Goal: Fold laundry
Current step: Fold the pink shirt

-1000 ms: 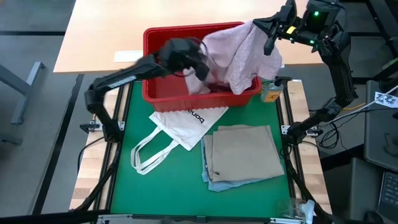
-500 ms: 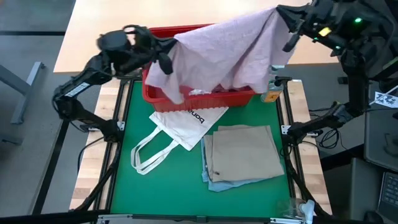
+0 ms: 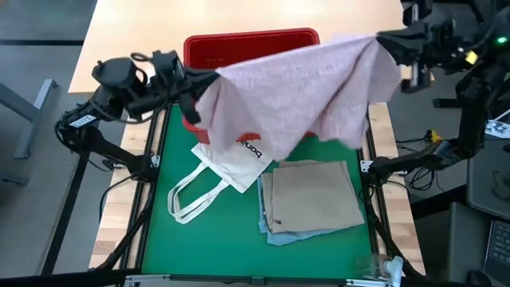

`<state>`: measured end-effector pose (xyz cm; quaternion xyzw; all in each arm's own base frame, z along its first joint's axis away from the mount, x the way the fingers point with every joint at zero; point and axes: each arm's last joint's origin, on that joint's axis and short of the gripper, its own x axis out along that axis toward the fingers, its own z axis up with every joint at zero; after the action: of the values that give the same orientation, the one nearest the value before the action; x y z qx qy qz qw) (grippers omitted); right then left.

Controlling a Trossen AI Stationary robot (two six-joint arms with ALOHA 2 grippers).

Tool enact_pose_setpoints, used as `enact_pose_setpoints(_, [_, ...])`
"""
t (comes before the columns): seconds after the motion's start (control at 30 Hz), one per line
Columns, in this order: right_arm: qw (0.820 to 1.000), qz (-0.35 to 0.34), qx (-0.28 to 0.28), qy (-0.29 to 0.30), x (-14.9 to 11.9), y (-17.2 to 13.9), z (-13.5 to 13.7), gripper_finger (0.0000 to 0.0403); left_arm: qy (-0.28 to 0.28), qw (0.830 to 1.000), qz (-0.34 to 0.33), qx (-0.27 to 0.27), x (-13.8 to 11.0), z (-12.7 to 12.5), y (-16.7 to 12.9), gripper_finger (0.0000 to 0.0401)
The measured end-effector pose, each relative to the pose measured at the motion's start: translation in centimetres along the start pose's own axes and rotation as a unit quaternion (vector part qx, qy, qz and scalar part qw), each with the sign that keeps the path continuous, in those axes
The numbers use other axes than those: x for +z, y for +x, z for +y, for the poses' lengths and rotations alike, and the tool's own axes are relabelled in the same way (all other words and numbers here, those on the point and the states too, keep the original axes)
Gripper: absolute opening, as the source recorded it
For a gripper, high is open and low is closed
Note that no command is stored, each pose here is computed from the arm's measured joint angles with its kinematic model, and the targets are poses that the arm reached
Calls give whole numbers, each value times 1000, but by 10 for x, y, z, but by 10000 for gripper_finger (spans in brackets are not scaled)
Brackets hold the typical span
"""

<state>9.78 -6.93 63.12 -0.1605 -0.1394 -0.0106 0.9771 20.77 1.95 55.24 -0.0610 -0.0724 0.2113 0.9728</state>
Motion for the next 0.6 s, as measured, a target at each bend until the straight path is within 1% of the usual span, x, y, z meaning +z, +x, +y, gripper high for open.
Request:
enact_pose_setpoints(0.1, [999,-4,38,21,5,-6,8,0,0,1000,14,-22,-3,-13,-7,0])
enact_pose_setpoints(0.2, [995,-4,87,57,8,-10,14,0,6,999,37,-38,-9,-25,-13,0])
enact_pose_setpoints(0.37, [974,31,165,152,4,-14,22,0,-1,994,86,-61,-19,-42,-26,0])
enact_pose_setpoints(0.47, [964,60,175,191,-1,-19,27,0,-15,990,122,-76,-27,-50,-32,0])
enact_pose_setpoints(0.6, [951,102,160,245,-12,-23,31,0,-41,981,171,-86,-40,-63,-36,0])
